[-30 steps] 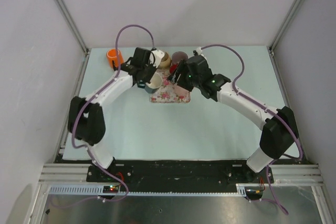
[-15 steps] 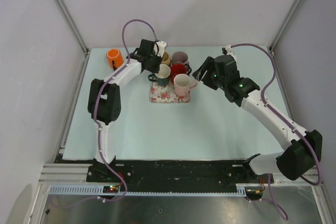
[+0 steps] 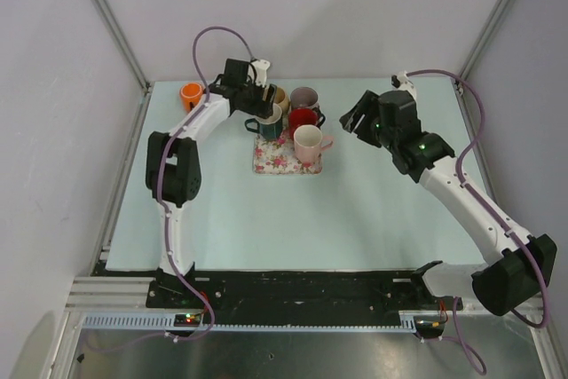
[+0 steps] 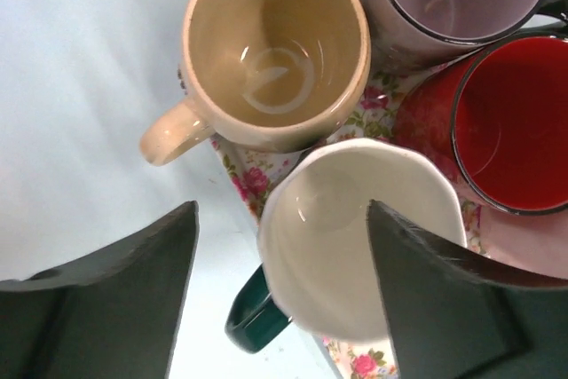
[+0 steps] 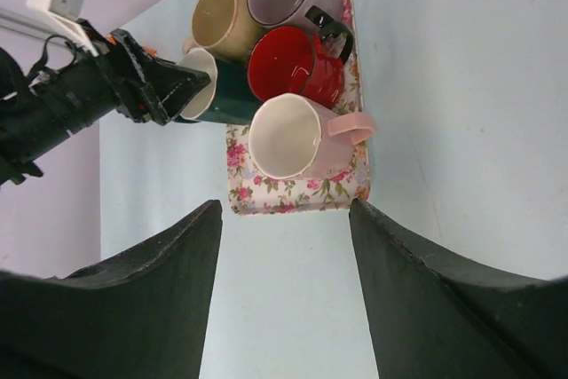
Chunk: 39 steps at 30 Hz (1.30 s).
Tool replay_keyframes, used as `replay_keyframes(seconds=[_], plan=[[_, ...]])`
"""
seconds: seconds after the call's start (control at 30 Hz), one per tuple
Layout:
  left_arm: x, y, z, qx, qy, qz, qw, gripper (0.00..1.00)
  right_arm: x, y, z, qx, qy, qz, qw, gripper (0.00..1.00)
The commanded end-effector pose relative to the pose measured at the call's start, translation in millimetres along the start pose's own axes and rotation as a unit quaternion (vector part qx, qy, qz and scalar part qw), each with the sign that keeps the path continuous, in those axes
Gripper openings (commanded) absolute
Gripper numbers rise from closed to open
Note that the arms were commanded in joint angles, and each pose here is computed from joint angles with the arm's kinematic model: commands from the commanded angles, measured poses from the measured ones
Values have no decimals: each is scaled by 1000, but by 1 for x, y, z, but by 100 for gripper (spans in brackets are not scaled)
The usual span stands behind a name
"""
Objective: Turn the mug right side up
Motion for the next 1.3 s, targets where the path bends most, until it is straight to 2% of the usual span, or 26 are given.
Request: replay_keyframes(seconds=[0.0,0.07,0.2,0.4,0.5,0.57,0.7,0.93,1.07,1.27], plan=[[17,-66,-57,-87,26,-25,996,89,4,-3,-10,-19,-13,-18,1000,65],[27,-86,-67,-103,28,-45,993,97,3,-3,-9,-16,-17,-16,1000,65],[66,-114,-79,-115,6,-129,985,100,-2,-3,-7,-12,-29,-4,1000,65],[147,-110,-44,-47,-76,-260,961,99,-15,-4,-3,-20,-40,15,999,65],[168,-102,-16,-1,-80,-289,954,90,-23,-5,0,-23,-44,23,999,65],[173,-92,1,32,-66,-289,954,87,-28,-4,1,-23,-43,29,998,65],[176,-68,29,80,-62,-281,954,89,-33,0,2,-18,-43,35,998,65],[191,-50,55,120,-98,-271,950,77,-36,1,-2,-25,-42,39,998,65],[198,-37,65,138,-96,-272,948,70,-39,0,-6,-32,-45,44,997,65],[207,-16,64,128,-90,-266,951,61,-42,-2,-15,-44,-45,44,997,65]])
Point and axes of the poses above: each gripper's point midway between its finger pads, its own y axis out along the fingers, its own x axis along the line the jaws close on, z = x × y, the point moved 7 cm from there along -y, back along the fingers, and after that the axes turned 7 degrees about y, right-handed, at the moved point
